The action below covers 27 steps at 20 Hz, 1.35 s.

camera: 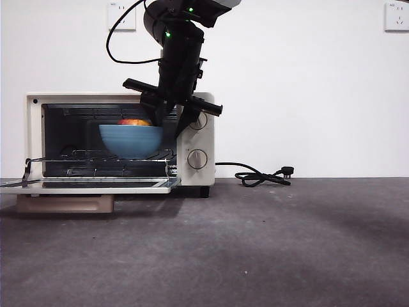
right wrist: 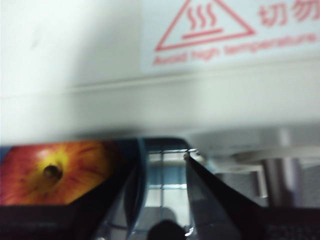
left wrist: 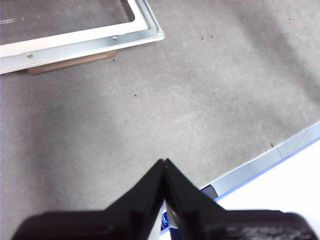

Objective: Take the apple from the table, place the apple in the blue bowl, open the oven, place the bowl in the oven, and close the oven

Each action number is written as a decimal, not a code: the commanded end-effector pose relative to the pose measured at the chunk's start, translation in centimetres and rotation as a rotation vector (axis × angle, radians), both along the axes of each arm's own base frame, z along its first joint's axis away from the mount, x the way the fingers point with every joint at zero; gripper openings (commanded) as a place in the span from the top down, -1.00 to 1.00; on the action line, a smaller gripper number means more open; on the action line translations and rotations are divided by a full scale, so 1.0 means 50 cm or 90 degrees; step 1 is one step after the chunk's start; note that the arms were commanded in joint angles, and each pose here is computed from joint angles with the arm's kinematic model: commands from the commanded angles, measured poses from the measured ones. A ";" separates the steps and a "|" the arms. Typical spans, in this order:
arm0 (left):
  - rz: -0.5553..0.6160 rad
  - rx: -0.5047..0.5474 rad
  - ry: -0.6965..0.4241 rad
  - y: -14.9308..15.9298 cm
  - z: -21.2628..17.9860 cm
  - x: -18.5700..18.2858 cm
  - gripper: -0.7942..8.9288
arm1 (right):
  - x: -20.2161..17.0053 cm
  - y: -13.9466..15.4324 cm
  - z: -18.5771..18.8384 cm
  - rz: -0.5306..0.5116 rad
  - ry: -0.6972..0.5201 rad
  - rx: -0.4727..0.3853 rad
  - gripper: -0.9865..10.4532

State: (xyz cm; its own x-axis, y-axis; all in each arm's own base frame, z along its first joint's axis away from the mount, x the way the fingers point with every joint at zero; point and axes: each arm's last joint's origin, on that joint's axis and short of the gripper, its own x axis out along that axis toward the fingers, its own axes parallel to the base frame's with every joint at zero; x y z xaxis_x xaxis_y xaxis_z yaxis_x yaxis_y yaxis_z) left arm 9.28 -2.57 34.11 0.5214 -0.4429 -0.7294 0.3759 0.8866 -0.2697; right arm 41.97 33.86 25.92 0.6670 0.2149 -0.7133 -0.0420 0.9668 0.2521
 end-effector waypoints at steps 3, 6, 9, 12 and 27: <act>-0.007 -0.002 -0.001 -0.001 -0.001 -0.001 0.85 | -0.015 0.014 0.015 0.020 -0.035 -0.035 0.54; -0.007 -0.002 -0.001 -0.001 -0.001 -0.001 0.85 | -0.019 0.018 0.018 0.024 -0.038 -0.035 0.55; -0.007 -0.001 -0.001 -0.001 -0.001 -0.001 0.85 | -0.023 0.020 0.026 0.031 -0.046 -0.036 0.55; -0.007 -0.001 -0.001 -0.001 -0.001 -0.001 0.85 | -0.028 0.021 0.038 0.031 -0.060 -0.042 0.55; -0.008 0.013 -0.011 0.000 -0.001 -0.001 0.85 | -0.103 0.023 0.119 0.070 -0.089 -0.133 0.55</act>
State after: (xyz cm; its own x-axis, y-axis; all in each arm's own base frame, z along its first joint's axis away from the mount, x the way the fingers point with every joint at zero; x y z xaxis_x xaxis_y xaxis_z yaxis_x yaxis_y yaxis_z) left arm 9.28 -2.55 34.10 0.5252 -0.4352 -0.7313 0.3782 0.8892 -0.2575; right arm 37.49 34.80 31.09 0.7324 0.1473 -0.6647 -0.1444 0.9877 0.0598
